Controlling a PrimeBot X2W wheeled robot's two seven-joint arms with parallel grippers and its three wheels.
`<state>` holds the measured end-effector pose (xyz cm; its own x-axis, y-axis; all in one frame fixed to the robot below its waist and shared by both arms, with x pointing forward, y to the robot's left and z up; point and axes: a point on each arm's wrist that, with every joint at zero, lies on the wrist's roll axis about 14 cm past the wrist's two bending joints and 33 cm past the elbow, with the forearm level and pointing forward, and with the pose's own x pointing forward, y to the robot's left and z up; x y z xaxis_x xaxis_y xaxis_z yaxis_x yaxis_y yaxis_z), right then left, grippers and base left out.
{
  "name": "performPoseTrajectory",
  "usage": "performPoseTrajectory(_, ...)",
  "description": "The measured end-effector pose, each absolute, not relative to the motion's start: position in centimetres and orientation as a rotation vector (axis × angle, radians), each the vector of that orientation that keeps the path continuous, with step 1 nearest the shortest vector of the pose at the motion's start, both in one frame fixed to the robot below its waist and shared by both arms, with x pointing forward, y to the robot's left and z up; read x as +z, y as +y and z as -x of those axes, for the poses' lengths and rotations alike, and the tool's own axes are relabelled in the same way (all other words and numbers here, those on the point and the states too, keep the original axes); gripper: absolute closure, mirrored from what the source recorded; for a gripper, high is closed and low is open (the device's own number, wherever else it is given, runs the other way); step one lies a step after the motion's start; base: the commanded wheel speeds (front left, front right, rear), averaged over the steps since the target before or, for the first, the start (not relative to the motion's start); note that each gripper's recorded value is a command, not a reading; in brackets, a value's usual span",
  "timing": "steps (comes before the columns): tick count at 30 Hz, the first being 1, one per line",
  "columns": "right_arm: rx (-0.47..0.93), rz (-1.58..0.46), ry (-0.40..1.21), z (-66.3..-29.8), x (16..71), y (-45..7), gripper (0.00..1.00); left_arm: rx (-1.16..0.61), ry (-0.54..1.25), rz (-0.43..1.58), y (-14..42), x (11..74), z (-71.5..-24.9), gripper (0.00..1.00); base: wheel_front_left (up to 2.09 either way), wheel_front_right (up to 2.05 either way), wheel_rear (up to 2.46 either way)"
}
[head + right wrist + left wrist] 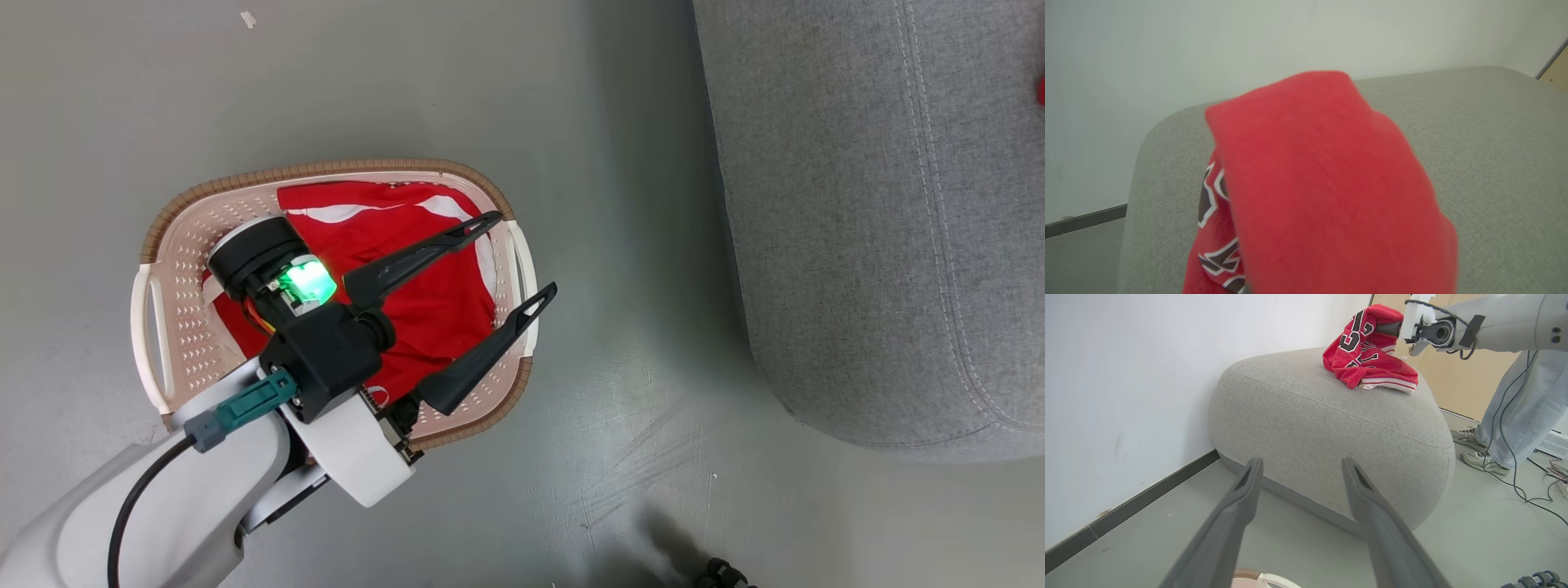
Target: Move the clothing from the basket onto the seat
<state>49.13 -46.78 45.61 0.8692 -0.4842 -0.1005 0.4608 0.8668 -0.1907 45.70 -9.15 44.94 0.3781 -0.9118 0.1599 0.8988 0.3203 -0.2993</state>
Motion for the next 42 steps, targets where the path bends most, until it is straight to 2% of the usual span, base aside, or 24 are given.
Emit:
performPoseTrajectory(4, -0.487, 0.155, 0.196, -48.9, 44.0, -46.2, 0.75, -1.190, 0.034, 0.365, -9.1, 45.0, -45.7, 0.00, 0.00, 0.00, 0.00)
performPoseTrajectory(7, -0.492, 0.147, 0.214, -48.7, 43.5, -46.2, 0.49, -1.190, 0.026, 0.368, -9.1, 45.2, -45.8, 0.00, 0.00, 0.00, 0.00)
performPoseTrajectory(8, -0.495, 0.145, 0.216, -48.7, 43.5, -46.3, 0.24, -1.190, 0.022, 0.368, -9.1, 45.3, -45.8, 0.00, 0.00, 0.00, 0.00)
performPoseTrajectory(9, -0.499, 0.143, 0.220, -48.6, 43.4, -46.3, 0.04, -1.190, 0.015, 0.368, -9.1, 45.4, -45.8, 0.00, 0.00, 0.00, 0.00)
performPoseTrajectory(10, -0.502, 0.140, 0.225, -48.4, 43.3, -46.4, 0.00, -1.191, 0.011, 0.362, -9.2, 45.5, -45.7, 0.00, 0.00, 0.00, 0.00)
performPoseTrajectory(24, -0.524, 0.113, 0.218, -46.9, 44.4, -46.6, 0.00, -1.219, -0.038, 0.314, -9.6, 46.9, -45.0, 0.00, 0.00, 0.00, 0.00)
performPoseTrajectory(37, -0.613, 0.081, 0.263, -41.0, 44.4, -48.6, 0.00, -1.220, -0.090, 0.295, -9.9, 49.4, -44.6, 0.00, 0.00, 0.00, 0.00)
performPoseTrajectory(42, -0.636, 0.069, 0.220, -39.6, 46.3, -49.3, 0.00, -1.210, -0.108, 0.294, -9.9, 50.7, -44.1, 0.00, 0.00, 0.00, 0.00)
